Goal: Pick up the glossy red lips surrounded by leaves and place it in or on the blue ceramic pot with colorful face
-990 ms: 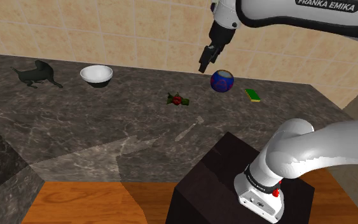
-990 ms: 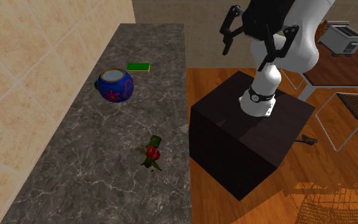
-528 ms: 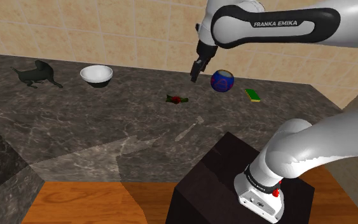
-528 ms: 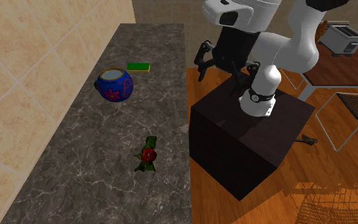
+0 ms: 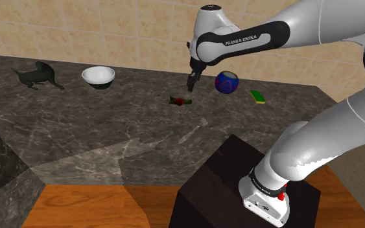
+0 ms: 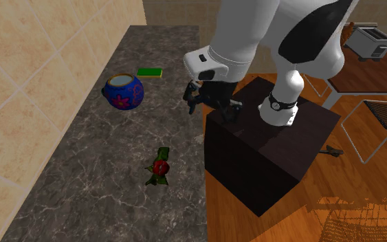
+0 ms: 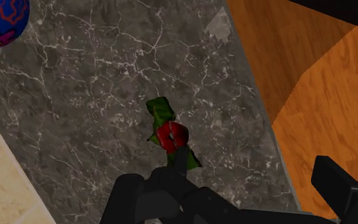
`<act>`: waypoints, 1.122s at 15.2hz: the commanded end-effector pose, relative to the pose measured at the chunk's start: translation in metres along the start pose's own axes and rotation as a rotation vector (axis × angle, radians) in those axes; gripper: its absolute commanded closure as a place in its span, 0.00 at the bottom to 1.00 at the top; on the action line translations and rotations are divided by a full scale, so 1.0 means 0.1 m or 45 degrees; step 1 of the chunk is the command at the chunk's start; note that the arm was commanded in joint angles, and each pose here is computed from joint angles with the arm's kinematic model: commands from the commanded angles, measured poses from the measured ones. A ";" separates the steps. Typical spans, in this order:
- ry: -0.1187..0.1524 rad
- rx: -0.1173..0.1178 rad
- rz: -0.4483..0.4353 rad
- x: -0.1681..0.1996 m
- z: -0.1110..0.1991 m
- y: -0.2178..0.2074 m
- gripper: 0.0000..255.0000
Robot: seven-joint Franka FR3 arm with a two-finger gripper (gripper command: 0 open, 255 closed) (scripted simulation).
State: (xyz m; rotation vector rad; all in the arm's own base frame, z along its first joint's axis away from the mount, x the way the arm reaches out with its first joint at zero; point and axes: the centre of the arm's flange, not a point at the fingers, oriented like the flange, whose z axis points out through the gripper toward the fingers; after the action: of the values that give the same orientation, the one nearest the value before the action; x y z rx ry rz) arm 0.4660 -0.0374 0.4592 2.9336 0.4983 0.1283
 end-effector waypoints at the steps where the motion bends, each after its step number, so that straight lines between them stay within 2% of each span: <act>1: -0.016 -0.009 -0.032 0.12 0.26 0.06 0.00; 13: -0.119 -0.059 -0.209 0.74 1.68 0.50 0.00; 17: -0.119 -0.059 -0.209 0.72 1.89 0.51 0.00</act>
State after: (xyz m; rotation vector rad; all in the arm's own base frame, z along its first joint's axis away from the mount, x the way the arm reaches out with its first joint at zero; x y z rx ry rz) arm 0.5691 -0.0872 0.2926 2.8240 0.7070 -0.0170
